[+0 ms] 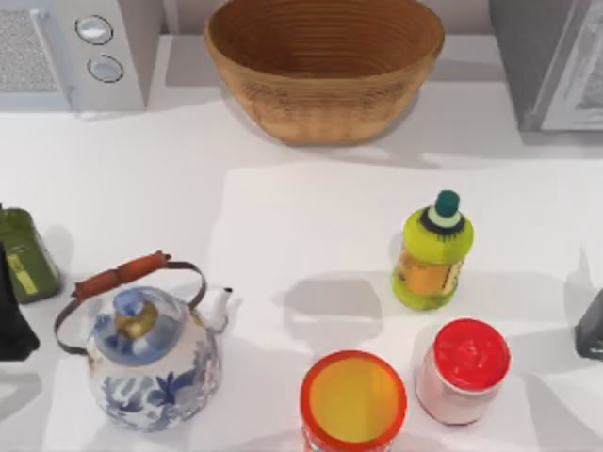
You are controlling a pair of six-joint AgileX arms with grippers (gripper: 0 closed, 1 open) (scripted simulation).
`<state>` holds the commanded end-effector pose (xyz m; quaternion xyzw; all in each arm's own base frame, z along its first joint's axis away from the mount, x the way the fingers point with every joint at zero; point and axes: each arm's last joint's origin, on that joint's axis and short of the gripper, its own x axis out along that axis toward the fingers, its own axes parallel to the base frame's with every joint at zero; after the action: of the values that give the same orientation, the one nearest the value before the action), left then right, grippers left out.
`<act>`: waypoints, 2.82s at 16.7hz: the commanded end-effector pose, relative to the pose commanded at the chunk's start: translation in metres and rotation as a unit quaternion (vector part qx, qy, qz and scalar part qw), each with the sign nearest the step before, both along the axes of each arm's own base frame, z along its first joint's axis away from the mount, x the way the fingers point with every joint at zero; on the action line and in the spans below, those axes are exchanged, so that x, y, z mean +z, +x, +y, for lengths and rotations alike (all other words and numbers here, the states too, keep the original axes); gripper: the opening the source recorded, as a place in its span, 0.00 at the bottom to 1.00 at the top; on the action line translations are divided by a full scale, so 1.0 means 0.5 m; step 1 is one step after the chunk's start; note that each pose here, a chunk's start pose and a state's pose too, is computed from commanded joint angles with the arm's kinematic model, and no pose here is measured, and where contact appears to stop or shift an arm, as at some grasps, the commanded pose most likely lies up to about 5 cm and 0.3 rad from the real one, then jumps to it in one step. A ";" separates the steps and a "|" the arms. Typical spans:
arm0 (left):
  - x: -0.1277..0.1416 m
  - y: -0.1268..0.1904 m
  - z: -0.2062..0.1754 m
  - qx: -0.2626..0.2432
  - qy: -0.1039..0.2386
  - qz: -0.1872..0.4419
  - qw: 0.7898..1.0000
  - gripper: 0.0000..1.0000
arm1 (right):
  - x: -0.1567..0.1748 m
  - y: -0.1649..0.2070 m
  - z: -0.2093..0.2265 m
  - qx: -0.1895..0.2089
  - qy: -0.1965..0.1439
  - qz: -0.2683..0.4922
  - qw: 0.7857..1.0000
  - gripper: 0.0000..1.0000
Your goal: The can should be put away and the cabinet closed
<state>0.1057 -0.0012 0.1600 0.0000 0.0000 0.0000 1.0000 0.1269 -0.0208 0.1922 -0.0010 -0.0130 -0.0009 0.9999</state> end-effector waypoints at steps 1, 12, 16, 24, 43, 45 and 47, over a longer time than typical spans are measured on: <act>0.000 0.000 0.000 0.000 0.000 0.000 1.000 1.00 | 0.009 0.013 -0.012 0.000 -0.001 -0.002 1.000 1.00; 0.000 0.000 0.000 0.000 0.000 0.000 1.000 1.00 | -0.017 0.110 -0.247 0.003 0.001 0.012 1.000 1.00; 0.000 0.000 0.000 0.000 0.000 0.000 1.000 1.00 | -0.042 0.087 -0.310 0.001 0.002 0.014 1.000 1.00; 0.000 0.000 0.000 0.000 0.000 0.000 1.000 1.00 | -0.065 0.054 -0.362 0.001 0.001 0.016 1.000 1.00; 0.000 0.000 0.000 0.000 0.000 0.000 1.000 1.00 | 0.361 0.122 -0.508 0.001 0.036 0.036 0.999 1.00; 0.000 0.000 0.000 0.000 0.000 0.000 1.000 1.00 | 0.457 0.107 -0.475 0.001 0.029 0.033 0.999 1.00; 0.000 0.000 0.000 0.000 0.000 0.000 1.000 1.00 | 0.534 0.089 -0.435 0.001 0.021 0.028 0.999 1.00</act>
<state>0.1057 -0.0012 0.1600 0.0000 0.0000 0.0000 1.0000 0.1714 -0.2381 0.4591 0.0197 0.0153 0.0001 0.9997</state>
